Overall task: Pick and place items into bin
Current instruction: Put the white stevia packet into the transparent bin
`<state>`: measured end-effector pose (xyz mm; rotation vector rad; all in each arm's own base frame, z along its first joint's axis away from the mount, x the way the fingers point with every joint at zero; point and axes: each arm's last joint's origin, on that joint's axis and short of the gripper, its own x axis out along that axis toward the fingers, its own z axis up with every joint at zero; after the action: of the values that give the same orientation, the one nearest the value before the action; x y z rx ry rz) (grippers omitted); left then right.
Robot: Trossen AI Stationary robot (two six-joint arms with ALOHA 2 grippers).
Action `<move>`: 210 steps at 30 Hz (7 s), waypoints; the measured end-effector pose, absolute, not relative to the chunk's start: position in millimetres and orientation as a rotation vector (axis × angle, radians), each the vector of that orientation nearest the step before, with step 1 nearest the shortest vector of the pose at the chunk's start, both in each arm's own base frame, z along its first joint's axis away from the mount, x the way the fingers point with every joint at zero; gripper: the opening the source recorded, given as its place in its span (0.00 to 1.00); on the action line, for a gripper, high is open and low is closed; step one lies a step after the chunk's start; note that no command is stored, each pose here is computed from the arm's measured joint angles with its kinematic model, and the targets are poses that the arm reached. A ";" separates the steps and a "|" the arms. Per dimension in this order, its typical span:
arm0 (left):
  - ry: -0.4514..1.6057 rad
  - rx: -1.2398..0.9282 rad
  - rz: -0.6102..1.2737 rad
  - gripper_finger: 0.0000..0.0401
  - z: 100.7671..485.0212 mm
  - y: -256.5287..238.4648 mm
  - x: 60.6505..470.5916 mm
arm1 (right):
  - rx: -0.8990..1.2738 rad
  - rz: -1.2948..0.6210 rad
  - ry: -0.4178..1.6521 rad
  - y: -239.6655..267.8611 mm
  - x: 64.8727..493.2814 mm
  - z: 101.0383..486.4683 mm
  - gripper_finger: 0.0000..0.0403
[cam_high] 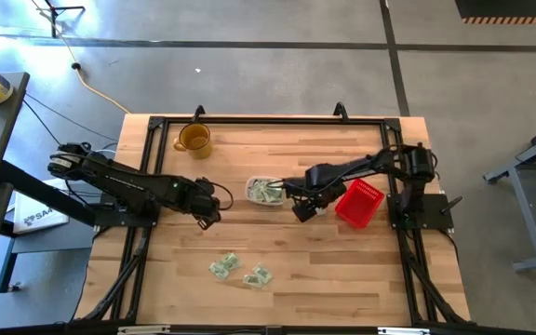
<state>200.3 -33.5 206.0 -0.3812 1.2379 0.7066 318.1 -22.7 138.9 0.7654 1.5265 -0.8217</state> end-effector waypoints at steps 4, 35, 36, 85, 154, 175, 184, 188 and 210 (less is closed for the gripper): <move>1.246 -0.381 0.706 0.46 205.9 -33.5 199.7 | 0.729 -0.731 1.590 -31.7 315.7 128.6 0.48; 1.327 -0.493 0.704 0.46 204.7 -35.8 195.0 | 0.332 -0.299 1.500 -29.7 382.3 218.4 0.15; 1.328 -0.494 0.706 0.46 204.7 -35.7 194.8 | 0.297 -0.283 1.516 -21.7 381.3 217.2 0.19; 1.298 -0.453 0.693 0.46 205.1 -35.2 197.3 | 0.354 -0.260 1.023 -7.5 354.8 225.1 0.01; 1.318 -0.084 -0.064 0.27 140.6 -175.8 222.3 | 0.112 -0.176 1.032 57.8 308.6 219.6 0.79; 1.140 -0.023 0.161 0.05 212.5 -48.6 289.5 | 0.148 -0.364 1.086 95.1 278.0 221.2 0.79; 1.119 -0.043 0.213 0.06 195.9 46.0 322.2 | 0.247 -0.467 1.057 121.0 261.4 220.1 0.79; 1.102 -0.067 0.197 0.08 189.5 58.3 338.1 | 0.277 -0.484 1.031 119.3 264.2 220.8 0.79; 1.208 -0.175 0.287 0.49 291.7 4.5 268.6 | 0.474 -0.433 0.811 -20.4 328.9 228.1 0.46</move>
<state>268.6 4.5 291.7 -0.1746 1.2082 0.2869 328.9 -20.4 228.1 0.4740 0.8114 -0.4325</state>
